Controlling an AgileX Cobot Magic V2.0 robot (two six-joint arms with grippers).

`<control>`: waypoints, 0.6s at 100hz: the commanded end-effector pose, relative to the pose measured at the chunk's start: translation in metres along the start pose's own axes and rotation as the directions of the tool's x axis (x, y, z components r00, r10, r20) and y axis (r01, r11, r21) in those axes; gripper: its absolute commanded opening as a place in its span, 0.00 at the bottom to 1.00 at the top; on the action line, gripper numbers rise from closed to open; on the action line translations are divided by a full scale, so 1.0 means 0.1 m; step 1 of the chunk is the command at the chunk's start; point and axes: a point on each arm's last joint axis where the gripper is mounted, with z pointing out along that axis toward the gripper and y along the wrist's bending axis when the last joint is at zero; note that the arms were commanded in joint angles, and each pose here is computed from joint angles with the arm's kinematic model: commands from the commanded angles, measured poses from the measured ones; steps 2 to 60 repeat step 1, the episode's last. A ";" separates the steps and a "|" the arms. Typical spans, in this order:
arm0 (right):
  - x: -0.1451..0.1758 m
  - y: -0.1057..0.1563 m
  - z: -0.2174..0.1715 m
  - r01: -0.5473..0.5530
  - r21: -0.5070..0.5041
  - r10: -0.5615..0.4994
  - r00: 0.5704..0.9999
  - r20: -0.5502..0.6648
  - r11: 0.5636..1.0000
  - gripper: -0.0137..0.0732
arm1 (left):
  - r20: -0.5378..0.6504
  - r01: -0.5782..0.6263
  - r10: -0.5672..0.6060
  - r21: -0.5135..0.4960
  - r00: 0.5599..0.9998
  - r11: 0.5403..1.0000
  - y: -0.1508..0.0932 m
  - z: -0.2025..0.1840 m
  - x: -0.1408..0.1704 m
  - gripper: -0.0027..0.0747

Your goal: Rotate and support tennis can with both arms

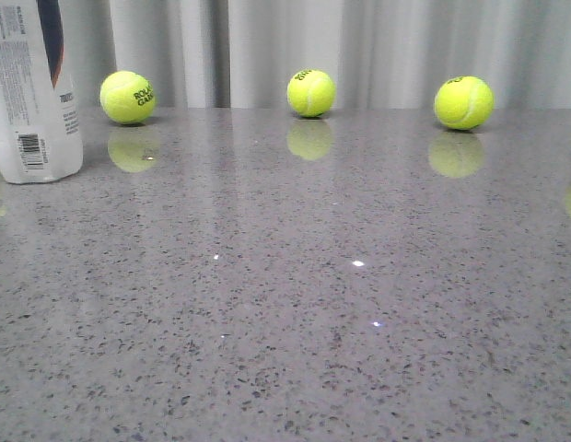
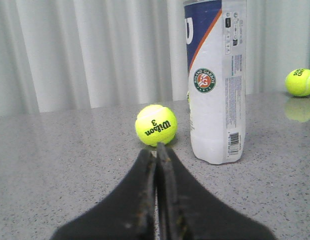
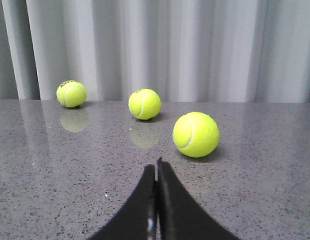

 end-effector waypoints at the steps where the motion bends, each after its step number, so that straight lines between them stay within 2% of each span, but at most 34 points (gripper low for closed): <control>1: -0.16 0.01 -0.03 0.013 -0.006 -0.012 0.992 0.126 1.000 0.08 | 0.066 0.008 -0.008 0.002 0.998 1.000 -0.01 -0.02 0.07 0.01; 60: -0.16 0.01 -0.03 0.013 -0.006 -0.012 0.992 0.126 1.000 0.08 | 0.066 0.008 -0.008 0.002 0.998 1.000 -0.01 -0.02 0.07 0.01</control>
